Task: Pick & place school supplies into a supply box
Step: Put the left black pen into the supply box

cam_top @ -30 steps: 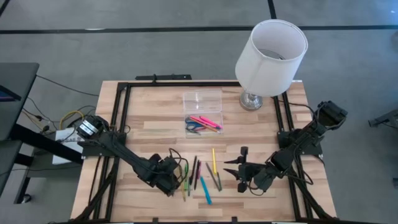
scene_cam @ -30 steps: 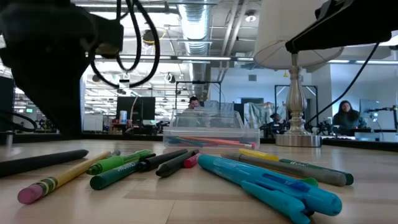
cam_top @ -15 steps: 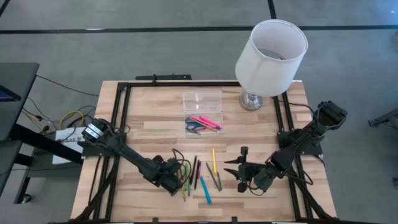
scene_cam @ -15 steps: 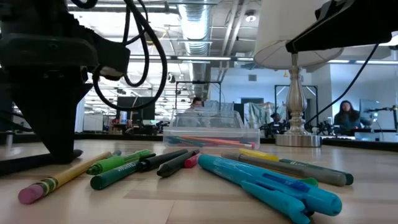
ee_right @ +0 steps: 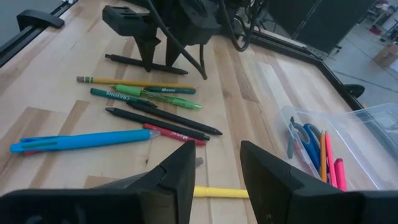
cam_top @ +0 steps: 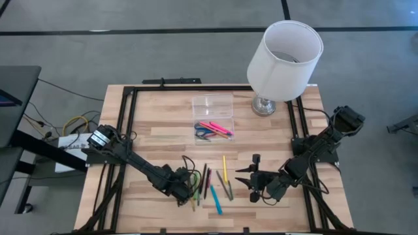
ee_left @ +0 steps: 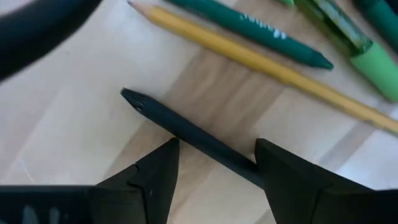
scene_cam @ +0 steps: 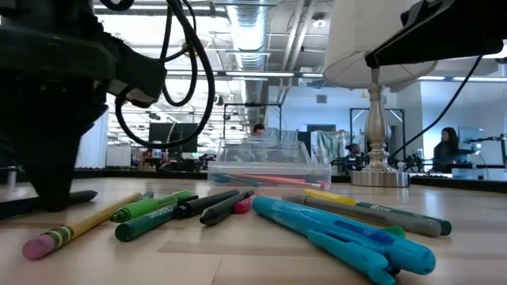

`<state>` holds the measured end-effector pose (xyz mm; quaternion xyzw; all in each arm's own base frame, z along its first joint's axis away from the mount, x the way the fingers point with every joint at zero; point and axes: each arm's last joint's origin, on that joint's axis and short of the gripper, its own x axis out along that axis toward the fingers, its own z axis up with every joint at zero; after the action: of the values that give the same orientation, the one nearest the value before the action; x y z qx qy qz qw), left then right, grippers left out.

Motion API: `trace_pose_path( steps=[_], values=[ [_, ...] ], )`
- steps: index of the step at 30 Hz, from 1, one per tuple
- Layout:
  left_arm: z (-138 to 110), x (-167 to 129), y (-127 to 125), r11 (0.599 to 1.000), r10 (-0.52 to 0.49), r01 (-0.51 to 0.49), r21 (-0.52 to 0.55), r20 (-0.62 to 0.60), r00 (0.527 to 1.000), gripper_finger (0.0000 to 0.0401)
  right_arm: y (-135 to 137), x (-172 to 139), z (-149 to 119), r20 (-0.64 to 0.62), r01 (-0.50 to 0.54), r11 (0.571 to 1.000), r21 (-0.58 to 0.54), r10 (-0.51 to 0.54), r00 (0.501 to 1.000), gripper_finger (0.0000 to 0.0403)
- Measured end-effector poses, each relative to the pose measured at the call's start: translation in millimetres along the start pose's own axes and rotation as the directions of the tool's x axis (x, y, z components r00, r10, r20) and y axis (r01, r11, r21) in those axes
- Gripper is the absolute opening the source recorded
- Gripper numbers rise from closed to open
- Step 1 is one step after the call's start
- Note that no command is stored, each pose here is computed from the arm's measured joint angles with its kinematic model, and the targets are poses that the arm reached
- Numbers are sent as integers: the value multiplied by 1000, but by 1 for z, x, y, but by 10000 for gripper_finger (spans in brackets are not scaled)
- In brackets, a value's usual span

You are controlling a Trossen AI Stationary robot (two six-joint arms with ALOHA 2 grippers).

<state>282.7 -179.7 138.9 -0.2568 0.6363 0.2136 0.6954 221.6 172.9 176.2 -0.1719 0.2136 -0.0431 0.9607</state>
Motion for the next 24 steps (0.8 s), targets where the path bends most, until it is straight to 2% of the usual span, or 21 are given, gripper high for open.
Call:
trace_pose_path(
  steps=[7, 15, 24],
  values=[
    [-8, 0, -2, 999, 2, -1, 35, -19, 1000, 197, 0, 0, 0, 0, 0, 1000, 0, 0, 1000, 122],
    [-16, -1, 3, 995, 63, -58, 75, -58, 996, 138, 0, 0, 0, 0, -1, 1000, 0, 1, 1000, 122],
    [-19, -1, 7, 974, 99, -75, 211, -105, 989, 83, 0, 0, 0, 0, -2, 1000, 0, 2, 1000, 122]
  ],
)
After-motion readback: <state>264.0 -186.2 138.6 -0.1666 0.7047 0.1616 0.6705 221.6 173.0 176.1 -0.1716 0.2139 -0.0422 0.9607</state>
